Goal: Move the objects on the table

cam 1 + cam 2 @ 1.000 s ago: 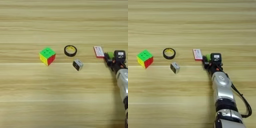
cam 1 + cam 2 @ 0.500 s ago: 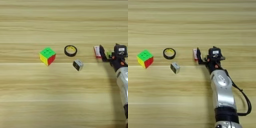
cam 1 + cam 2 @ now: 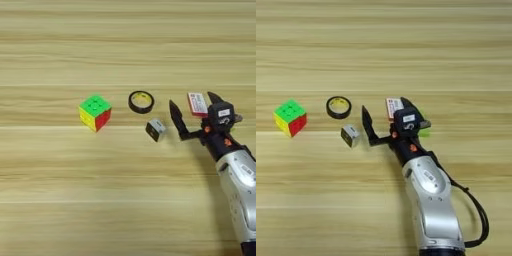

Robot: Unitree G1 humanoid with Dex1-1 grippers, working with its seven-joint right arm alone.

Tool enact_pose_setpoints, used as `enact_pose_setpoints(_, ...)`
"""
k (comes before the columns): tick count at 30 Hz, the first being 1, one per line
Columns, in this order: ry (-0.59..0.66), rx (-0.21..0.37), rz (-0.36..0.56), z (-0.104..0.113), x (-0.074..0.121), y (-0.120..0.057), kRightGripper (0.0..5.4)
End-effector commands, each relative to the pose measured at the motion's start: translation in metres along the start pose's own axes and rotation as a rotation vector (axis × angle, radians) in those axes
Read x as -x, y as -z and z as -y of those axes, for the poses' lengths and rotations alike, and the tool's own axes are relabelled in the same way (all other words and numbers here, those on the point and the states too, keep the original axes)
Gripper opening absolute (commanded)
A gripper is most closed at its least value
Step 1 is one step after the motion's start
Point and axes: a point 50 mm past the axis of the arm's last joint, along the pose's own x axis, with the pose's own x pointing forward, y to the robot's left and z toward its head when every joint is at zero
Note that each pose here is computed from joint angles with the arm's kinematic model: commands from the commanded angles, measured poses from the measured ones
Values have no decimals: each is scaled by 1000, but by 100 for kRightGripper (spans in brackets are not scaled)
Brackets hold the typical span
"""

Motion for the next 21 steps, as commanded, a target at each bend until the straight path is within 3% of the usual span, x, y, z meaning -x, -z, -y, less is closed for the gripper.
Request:
enact_pose_setpoints(1,-26,26,99,-2,-8,-23,539)
enact_pose_setpoints(21,-142,17,21,-27,-15,-2,539)
